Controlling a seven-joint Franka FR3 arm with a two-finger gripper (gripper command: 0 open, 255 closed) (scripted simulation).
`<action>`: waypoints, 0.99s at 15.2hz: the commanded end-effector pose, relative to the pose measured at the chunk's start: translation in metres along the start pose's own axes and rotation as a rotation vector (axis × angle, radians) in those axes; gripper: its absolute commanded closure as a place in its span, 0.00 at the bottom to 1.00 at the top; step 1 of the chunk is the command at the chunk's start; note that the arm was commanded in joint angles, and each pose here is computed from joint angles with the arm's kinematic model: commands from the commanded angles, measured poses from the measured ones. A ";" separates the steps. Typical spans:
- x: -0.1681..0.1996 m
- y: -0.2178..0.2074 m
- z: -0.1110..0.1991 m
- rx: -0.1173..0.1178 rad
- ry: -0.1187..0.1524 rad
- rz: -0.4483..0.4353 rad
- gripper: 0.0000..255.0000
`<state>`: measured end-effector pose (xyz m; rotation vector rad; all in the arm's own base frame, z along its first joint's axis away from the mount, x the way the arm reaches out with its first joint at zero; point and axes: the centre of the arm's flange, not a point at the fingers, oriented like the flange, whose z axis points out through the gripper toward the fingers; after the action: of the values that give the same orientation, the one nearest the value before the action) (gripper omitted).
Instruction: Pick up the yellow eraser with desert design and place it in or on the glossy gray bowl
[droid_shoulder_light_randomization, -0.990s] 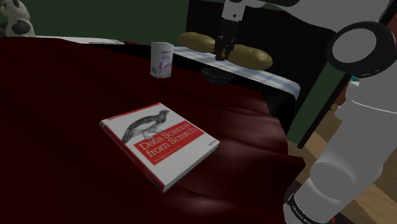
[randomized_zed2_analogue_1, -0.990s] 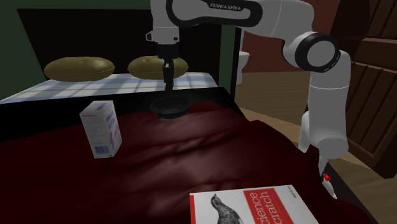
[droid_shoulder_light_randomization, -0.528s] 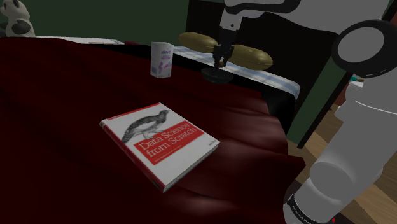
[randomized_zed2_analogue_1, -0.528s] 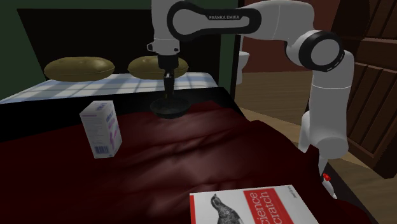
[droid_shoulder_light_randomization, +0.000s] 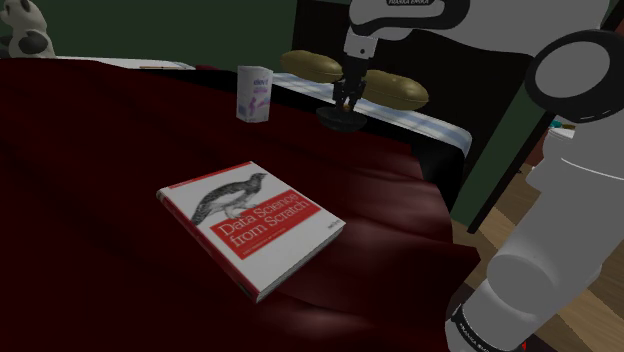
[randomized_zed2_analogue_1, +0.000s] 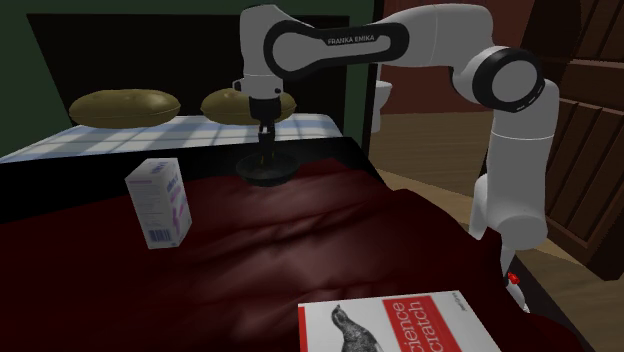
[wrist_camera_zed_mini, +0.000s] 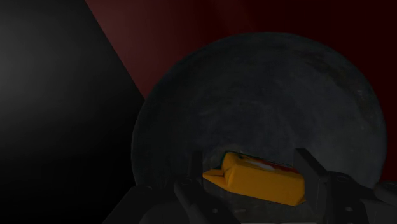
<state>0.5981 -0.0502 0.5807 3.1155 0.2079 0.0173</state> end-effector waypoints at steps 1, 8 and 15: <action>0.000 0.000 0.000 0.000 0.000 0.000 1.00; 0.000 0.000 0.000 0.000 0.000 0.000 0.00; 0.000 0.000 -0.050 0.000 0.000 0.000 0.00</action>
<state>0.5978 -0.0489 0.6269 3.1153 0.2081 0.0188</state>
